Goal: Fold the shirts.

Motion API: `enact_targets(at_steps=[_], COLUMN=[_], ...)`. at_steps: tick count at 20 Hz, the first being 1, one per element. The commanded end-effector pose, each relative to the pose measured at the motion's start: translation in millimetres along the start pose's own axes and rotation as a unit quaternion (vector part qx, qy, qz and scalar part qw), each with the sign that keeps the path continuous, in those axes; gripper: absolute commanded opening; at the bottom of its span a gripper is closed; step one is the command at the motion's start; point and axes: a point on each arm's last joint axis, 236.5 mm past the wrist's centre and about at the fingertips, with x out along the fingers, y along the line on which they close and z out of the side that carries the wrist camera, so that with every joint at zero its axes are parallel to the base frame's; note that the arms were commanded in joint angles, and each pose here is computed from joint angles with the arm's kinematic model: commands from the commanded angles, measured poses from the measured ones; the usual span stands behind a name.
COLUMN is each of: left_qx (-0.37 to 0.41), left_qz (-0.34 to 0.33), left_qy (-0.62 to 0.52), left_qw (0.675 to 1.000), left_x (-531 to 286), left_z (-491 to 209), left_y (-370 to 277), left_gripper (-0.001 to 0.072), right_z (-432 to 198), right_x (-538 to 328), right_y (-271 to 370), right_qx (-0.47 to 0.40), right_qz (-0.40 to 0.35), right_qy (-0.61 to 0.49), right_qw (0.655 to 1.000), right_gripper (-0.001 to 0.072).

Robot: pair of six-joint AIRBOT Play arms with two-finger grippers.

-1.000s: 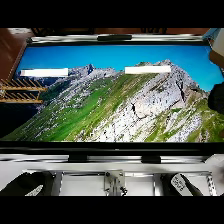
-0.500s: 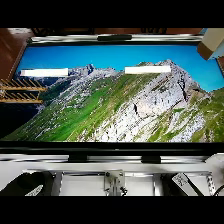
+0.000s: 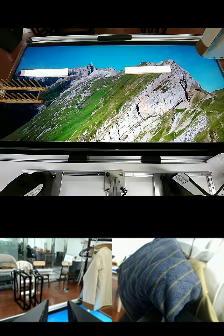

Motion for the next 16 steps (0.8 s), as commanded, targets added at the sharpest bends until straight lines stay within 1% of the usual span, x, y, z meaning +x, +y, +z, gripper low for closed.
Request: enact_targets(at_steps=[1, 3, 4, 5, 6, 7, 9, 11, 12, 13, 15, 16], left_qx=[-0.007, -0.009, -0.009, -0.01, -0.011, -0.012, -0.014, -0.005, -0.004, -0.006, -0.012, -0.016], left_qz=[0.001, 0.002, 0.003, 0.003, 0.004, 0.005, 0.006, 0.009, 0.007, 0.002, -0.018, -0.03], left_qy=[0.019, 0.028, 0.032, 0.036, 0.04, 0.044, 0.057, 0.078, 0.095, 0.119, 0.186, 0.226], left_qw=[1.0, 1.0, 0.999, 0.999, 0.999, 0.999, 0.998, 0.997, 0.995, 0.993, 0.982, 0.974], left_x=[8, 14, 17, 19, 22, 25, 32, 41, 45, 48, 48, 43], left_z=[-15, -24, -28, -31, -35, -40, -53, -72, -84, -101, -140, -161], left_y=[4, 6, 7, 8, 9, 11, 13, 18, 19, 18, 12, 9], left_gripper=[0.031, 0.031, 0.0311, 0.0311, 0.0311, 0.0311, 0.0311, 0.0311, 0.0311, 0.031, 0.031, 0.0309], right_z=[-12, -16, -15, -12, -15, -22, -46, -85, -103, -121, -151, -161], right_x=[7, 8, 7, 7, 7, 5, -7, -33, -49, -70, -118, -141], right_y=[-5, -8, -8, -7, -7, -8, -13, -3, 9, 27, 62, 77], right_qx=[0.012, 0.024, 0.023, 0.025, 0.03, 0.04, 0.064, 0.083, 0.075, 0.048, -0.027, -0.049], right_qz=[-0.007, -0.012, -0.011, -0.009, -0.01, -0.015, -0.039, -0.046, -0.031, 0.0, 0.079, 0.114], right_qy=[0.01, 0.018, 0.015, 0.013, 0.017, 0.035, 0.104, 0.212, 0.268, 0.327, 0.432, 0.472], right_qw=[1.0, 0.999, 1.0, 1.0, 0.999, 0.998, 0.992, 0.973, 0.96, 0.944, 0.898, 0.873], right_gripper=[0.0106, 0.0109, 0.0133, 0.0276, 0.0464, 0.05, 0.05, 0.05, 0.05, 0.05, 0.05, 0.0499])
